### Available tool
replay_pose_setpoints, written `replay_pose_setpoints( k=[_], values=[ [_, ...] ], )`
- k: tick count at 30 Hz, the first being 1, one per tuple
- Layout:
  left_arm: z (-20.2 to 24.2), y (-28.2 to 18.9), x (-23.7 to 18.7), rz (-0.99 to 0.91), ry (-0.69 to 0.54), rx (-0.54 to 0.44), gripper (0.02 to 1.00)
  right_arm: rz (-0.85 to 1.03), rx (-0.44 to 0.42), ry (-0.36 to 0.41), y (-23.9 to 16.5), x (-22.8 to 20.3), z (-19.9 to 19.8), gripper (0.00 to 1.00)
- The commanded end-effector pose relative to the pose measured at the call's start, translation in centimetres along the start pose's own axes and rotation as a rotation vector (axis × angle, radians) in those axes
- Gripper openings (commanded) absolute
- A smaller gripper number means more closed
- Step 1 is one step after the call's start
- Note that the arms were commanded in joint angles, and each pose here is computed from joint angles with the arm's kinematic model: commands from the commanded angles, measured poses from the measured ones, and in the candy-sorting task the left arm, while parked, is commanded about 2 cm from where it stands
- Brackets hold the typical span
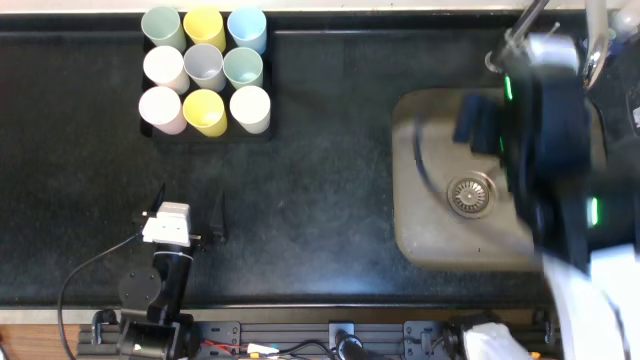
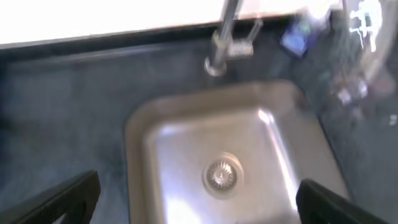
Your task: Store Cups
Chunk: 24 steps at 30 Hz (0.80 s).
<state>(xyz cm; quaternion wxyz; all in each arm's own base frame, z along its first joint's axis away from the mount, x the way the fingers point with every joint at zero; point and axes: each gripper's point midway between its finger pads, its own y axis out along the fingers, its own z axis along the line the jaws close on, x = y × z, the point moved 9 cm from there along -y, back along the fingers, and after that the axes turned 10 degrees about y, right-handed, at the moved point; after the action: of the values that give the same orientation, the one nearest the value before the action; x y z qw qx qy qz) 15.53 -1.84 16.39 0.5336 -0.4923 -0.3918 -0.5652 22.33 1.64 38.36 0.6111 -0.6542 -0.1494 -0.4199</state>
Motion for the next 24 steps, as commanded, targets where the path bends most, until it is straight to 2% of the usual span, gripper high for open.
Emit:
replay_pose_setpoints(
  k=[1,3,8,11,16,20,24],
  values=[
    [0.1,0.0,-0.1,-0.004,0.018,0.008,0.998,-0.24,0.102,0.193,-1.2,-4.2,-3.2,0.996],
    [0.1,0.0,-0.1,-0.004,0.018,0.008,0.998,-0.316,0.142,0.225,-1.5,-6.1,-4.4,0.998],
    [0.1,0.0,-0.1,-0.004,0.018,0.008,0.998,-0.334,0.156,0.231,-1.9,-11.9,-7.3,0.996],
    [0.1,0.0,-0.1,-0.004,0.018,0.008,0.998,-0.383,0.183,0.251,-2.1,-13.8,-8.3,0.998],
    [0.1,0.0,-0.1,-0.004,0.018,0.008,0.998,-0.412,0.199,0.263,0.1,-17.3,-9.2,0.998],
    [0.1,0.0,-0.1,-0.004,0.018,0.008,1.0,-0.439,0.211,0.276,2.0,-17.6,-8.7,0.998],
    [0.1,0.0,-0.1,-0.004,0.018,0.008,0.998,-0.565,0.235,0.341,3.5,-16.5,-8.1,0.998]
  ],
)
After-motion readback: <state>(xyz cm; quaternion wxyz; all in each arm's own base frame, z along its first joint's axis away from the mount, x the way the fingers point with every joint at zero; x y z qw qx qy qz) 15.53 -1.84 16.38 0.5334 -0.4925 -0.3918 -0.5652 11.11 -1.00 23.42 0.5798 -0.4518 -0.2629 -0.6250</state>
